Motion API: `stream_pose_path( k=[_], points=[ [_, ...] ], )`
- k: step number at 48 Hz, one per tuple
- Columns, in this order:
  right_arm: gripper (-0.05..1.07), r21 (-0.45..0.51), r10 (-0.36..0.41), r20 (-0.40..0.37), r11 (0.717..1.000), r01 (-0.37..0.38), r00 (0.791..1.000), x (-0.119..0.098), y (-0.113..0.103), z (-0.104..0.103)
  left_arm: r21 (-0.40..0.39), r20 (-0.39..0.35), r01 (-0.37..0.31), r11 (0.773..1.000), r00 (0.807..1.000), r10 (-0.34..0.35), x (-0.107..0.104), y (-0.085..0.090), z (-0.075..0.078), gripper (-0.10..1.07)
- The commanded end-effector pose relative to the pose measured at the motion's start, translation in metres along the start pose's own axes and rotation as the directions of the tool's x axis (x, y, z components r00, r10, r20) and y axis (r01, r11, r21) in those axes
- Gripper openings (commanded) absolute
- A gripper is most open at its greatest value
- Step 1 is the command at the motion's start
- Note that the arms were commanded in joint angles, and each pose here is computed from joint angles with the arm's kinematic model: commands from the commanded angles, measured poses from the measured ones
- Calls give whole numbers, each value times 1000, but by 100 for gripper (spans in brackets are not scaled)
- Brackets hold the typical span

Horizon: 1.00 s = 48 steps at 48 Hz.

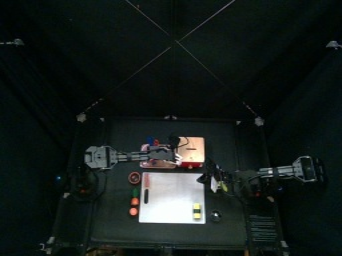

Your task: Put white sushi roll onto cutting board

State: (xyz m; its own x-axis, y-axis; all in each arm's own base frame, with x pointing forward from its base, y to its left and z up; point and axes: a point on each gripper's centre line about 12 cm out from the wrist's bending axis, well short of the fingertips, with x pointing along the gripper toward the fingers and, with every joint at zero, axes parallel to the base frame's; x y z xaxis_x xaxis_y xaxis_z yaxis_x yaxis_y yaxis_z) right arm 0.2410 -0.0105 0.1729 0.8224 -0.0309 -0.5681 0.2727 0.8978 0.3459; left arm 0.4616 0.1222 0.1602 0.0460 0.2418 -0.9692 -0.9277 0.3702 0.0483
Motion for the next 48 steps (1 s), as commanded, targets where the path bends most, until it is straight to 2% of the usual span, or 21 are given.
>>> stream_pose_path(
  k=[1, 19, 33, 48],
  points=[
    [18, 0, 10, 12, 1000, -10, 1000, -1, 3, 4, -12, 20, 28, 1000, 999, -27, -10, 1, 5, 88],
    [18, 0, 13, 11, 1000, -13, 1000, -1, 4, 3, -26, 29, 54, 998, 998, -53, -1, 4, 1, 87],
    [18, 13, 18, 7, 1000, -18, 1000, -1, 5, 2, -32, 22, 45, 998, 999, -45, 6, 8, 0, 87],
    [18, 13, 18, 7, 1000, -18, 1000, -1, 5, 2, -49, 7, 87, 995, 996, -87, 18, 9, -3, 87]
  ],
)
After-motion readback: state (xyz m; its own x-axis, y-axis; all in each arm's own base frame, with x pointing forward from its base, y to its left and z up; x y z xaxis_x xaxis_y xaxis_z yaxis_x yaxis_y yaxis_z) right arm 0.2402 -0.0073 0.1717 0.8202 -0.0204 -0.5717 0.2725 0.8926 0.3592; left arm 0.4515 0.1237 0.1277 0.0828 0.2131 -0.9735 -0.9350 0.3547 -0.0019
